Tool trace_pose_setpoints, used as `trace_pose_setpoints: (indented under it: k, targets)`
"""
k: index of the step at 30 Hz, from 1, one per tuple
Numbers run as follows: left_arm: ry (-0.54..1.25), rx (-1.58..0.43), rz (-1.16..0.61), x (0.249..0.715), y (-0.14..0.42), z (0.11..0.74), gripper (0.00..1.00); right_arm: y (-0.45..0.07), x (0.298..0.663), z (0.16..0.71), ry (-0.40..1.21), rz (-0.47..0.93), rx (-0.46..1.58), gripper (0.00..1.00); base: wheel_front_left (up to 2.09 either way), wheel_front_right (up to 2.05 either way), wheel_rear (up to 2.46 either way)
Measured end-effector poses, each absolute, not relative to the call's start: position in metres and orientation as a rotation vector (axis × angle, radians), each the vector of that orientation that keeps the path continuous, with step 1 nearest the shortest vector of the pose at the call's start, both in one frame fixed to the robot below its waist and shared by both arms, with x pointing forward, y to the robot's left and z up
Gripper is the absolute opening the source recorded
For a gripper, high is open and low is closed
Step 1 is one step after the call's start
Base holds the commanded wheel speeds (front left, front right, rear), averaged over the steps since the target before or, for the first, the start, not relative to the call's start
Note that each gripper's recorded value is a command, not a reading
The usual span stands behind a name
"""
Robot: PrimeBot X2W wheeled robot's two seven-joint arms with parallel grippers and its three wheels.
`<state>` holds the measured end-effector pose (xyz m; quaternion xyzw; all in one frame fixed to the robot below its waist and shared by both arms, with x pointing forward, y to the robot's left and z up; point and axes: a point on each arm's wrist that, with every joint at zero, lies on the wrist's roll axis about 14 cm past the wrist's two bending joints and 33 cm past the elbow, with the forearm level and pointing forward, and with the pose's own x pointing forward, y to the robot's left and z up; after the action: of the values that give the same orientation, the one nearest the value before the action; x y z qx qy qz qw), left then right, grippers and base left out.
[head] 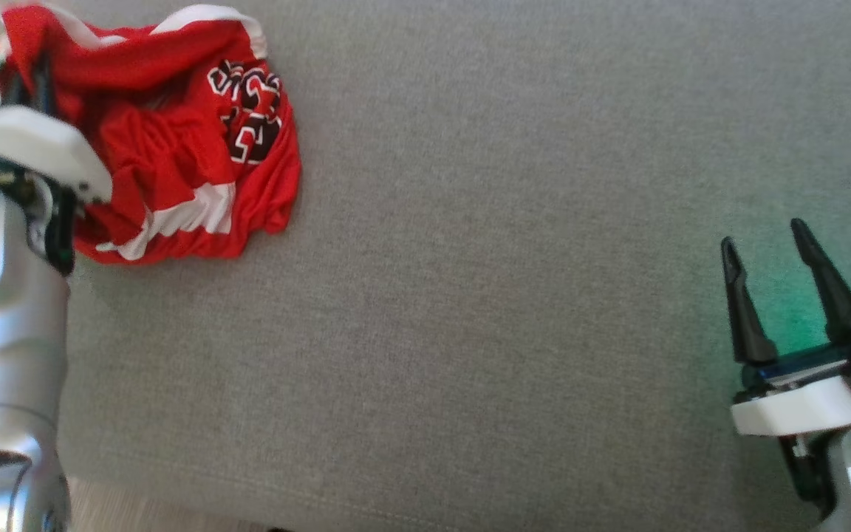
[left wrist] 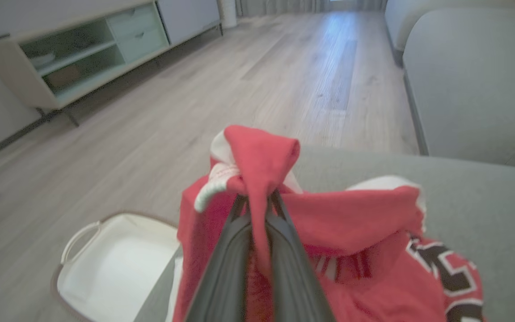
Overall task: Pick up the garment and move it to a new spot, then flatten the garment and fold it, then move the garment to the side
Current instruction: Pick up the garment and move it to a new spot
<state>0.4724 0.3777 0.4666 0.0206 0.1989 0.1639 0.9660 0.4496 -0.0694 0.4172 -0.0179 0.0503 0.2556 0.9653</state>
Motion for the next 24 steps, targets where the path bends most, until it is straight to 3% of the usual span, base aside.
trace_pose_setpoints:
  k: [12,24]
  targets:
    - [-0.072,0.253,0.034,0.524,0.291,0.648,0.0,-0.074,0.418,0.481,-0.022,0.426,0.035,1.0,0.0,0.0,0.0]
    - [-0.297,0.306,-0.412,0.529,0.1,0.734,0.0,-0.147,0.362,0.513,-0.094,0.172,0.054,1.0,0.0,0.0,0.0]
